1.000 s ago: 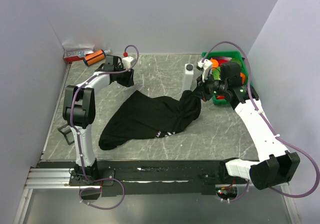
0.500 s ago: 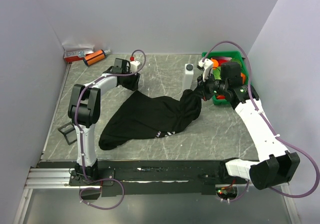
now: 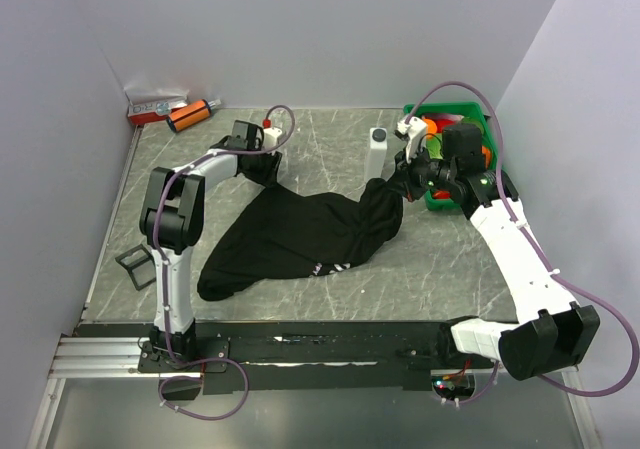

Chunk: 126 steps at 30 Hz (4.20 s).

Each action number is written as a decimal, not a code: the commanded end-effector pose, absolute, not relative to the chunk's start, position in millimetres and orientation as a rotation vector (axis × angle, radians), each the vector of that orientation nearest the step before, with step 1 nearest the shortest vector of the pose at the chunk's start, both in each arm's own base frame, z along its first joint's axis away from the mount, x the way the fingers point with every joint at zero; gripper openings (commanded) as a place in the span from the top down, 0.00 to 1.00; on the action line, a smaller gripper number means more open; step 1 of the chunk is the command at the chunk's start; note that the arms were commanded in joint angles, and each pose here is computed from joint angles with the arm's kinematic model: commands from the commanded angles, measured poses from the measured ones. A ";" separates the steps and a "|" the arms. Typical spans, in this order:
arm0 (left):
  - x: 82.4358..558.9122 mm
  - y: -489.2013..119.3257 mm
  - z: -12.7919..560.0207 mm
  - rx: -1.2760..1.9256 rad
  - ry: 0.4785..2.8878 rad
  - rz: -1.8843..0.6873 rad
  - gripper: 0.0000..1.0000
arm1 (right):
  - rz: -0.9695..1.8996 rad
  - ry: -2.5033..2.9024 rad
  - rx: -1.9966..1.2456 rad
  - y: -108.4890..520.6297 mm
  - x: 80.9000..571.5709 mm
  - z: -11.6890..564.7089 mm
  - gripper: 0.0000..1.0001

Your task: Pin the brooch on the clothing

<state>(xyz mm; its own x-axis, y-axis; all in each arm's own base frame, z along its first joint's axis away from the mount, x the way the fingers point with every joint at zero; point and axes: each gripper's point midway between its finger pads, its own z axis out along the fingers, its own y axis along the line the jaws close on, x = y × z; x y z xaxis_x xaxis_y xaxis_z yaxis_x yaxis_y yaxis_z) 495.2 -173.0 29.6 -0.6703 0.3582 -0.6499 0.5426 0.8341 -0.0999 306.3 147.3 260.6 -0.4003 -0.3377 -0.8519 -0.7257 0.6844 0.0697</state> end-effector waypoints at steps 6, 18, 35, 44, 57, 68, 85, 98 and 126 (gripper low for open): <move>485.9 -178.6 -4.3 0.729 2.500 -0.290 0.62 | 0.537 1.936 -0.800 148.1 318.3 280.4 1.00; 500.6 -142.8 130.8 0.613 2.262 -0.463 0.99 | 0.429 1.849 -0.672 140.7 382.2 335.1 1.00; 397.7 17.8 534.5 0.276 1.356 0.098 0.99 | 0.237 1.347 -0.596 120.6 442.5 540.8 1.00; 315.4 18.8 615.4 0.207 1.169 0.176 0.99 | 0.167 1.177 -0.682 114.1 345.5 599.2 1.00; 236.5 15.6 702.8 0.204 0.926 0.286 0.99 | 0.132 0.995 -0.619 97.4 228.5 668.2 1.00; 312.4 33.5 568.2 0.233 1.258 0.303 0.99 | 0.249 1.245 -0.754 124.6 324.6 538.3 1.00; 465.1 54.0 241.8 0.347 1.889 0.155 0.99 | 0.229 1.501 -1.136 247.1 519.6 281.6 1.00; 541.8 111.8 214.1 0.188 1.942 0.319 0.99 | -0.152 1.468 -0.938 260.5 658.7 241.6 1.00; 396.1 -61.4 228.1 0.291 2.013 -0.509 0.34 | 0.683 1.405 -1.639 293.0 331.8 198.5 0.27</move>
